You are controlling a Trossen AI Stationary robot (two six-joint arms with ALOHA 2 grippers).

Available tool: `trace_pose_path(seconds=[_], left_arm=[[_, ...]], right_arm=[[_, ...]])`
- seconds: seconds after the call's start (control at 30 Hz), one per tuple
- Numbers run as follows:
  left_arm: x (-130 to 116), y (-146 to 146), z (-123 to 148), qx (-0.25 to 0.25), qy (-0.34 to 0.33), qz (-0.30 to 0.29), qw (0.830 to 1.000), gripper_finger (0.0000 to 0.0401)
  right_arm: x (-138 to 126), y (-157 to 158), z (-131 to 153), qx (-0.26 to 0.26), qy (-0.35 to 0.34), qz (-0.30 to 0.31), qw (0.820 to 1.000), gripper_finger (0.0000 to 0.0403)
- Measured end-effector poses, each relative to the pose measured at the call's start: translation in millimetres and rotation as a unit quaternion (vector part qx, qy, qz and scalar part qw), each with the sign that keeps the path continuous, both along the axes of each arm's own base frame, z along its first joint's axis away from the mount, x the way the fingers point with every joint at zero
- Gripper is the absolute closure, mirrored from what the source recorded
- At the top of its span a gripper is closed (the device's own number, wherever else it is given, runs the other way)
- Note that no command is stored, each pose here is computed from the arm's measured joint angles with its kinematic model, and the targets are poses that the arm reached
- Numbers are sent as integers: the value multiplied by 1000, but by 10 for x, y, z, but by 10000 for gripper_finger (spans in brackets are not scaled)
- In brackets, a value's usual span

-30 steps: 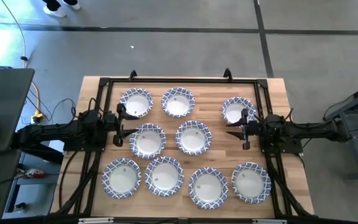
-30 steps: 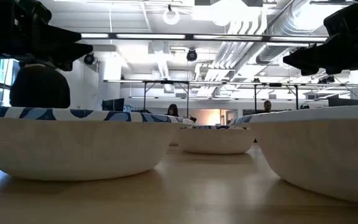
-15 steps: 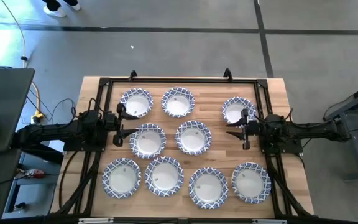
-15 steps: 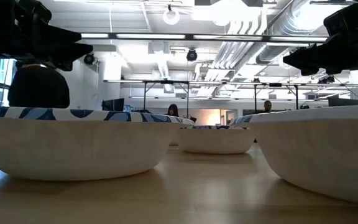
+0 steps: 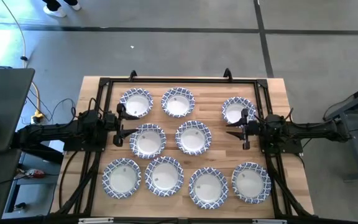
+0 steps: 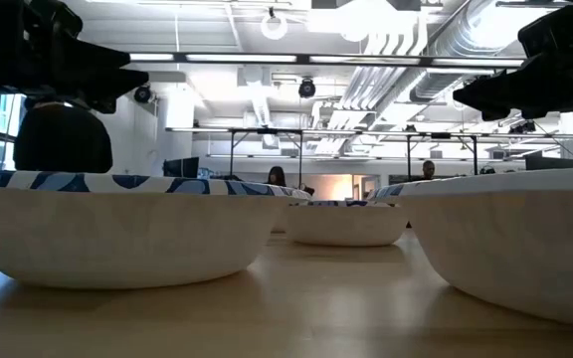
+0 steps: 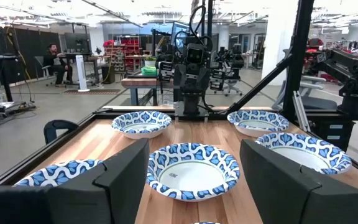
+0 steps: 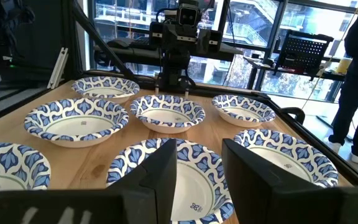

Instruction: Nest bowls inside each other

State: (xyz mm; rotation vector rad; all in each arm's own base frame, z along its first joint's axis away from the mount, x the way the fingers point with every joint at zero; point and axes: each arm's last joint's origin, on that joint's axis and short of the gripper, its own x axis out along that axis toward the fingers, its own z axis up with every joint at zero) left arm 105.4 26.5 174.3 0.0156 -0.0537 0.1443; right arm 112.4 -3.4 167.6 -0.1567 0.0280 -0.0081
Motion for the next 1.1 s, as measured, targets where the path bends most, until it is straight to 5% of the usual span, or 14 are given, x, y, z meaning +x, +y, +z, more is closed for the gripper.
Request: trace_pose_path(seconds=[0.67, 1.1], left_arm=[[0, -1, 7, 0, -4, 0, 1000, 160], [-5, 23, 6, -53, -13, 38, 998, 160]], right_arm=[[0, 0, -1, 0, 0, 0, 1000, 284], [0, 0, 0, 0, 0, 0, 1000, 284]])
